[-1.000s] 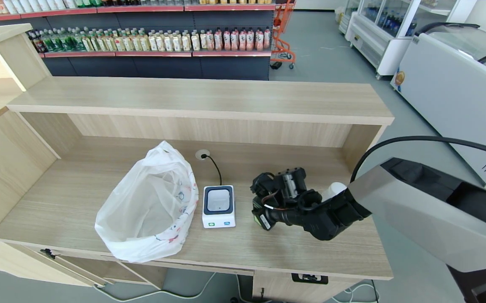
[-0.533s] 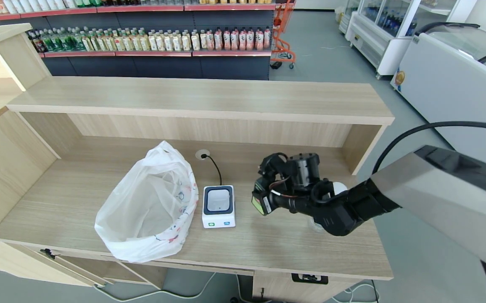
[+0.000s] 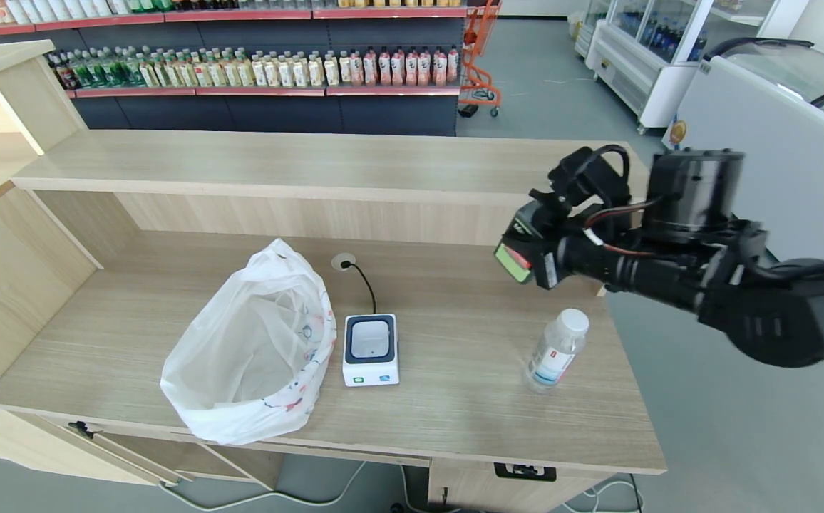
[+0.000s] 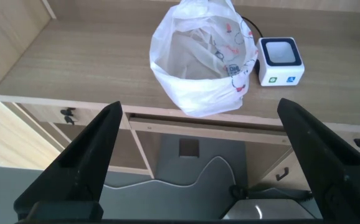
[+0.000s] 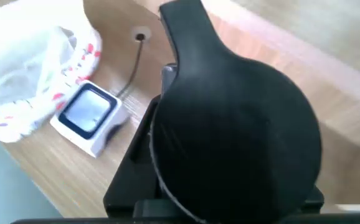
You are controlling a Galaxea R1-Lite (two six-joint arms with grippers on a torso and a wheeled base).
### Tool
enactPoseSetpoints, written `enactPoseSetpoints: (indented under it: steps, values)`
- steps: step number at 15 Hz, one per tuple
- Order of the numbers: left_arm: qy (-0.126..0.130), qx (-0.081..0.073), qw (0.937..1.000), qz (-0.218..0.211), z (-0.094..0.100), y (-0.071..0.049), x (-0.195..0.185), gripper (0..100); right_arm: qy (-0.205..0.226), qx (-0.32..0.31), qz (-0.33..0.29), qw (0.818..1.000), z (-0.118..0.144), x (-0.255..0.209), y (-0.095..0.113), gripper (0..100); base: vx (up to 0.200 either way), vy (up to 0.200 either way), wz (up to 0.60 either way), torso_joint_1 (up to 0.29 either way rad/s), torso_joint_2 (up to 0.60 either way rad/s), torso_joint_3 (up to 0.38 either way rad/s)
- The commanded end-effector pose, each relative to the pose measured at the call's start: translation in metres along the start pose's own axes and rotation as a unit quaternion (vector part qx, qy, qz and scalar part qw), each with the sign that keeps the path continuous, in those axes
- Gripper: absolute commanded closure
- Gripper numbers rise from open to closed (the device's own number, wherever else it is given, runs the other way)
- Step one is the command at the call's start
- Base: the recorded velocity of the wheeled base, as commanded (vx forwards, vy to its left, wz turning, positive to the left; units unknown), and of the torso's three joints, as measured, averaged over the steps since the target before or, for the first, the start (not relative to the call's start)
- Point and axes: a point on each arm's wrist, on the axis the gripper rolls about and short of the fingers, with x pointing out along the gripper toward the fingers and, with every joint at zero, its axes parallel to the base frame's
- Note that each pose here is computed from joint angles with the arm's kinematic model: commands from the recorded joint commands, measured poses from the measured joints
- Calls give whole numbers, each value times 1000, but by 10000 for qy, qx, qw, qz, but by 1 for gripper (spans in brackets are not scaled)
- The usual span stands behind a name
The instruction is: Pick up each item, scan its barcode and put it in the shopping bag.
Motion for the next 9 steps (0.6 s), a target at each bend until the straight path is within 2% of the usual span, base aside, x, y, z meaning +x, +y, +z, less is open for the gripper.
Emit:
enactPoseSetpoints:
  steps: [1,2,3,4,5,6,7,9]
  values:
    - [2,0,10000,0,0,0,0,0,-210,-1676,-470,9845,15,-97,-18,100,0,0,0,0,0,0]
    - [2,0,10000,0,0,0,0,0,-397,-2379,-433,9695,21,-110,-21,100,0,0,0,0,0,0]
    - [2,0,10000,0,0,0,0,0,-584,-2798,-327,9577,25,-116,-21,100,0,0,0,0,0,0]
    - [-6,0,10000,0,0,0,0,0,-1047,-3840,107,9173,29,-124,-18,100,0,0,0,0,0,0]
    - [2,0,10000,0,0,0,0,0,-1349,-4821,91,8656,34,-130,-19,100,0,0,0,0,0,0]
    - [2,0,10000,0,0,0,0,0,-1636,-5787,-53,7989,41,-137,-20,100,0,0,0,0,0,0]
    - [2,0,10000,0,0,0,0,0,-2115,-6492,-97,7305,49,-146,-15,100,0,0,0,0,0,0]
    - [2,0,10000,0,0,0,0,0,-2986,-7449,-79,5966,54,-149,0,100,0,0,0,0,0,0]
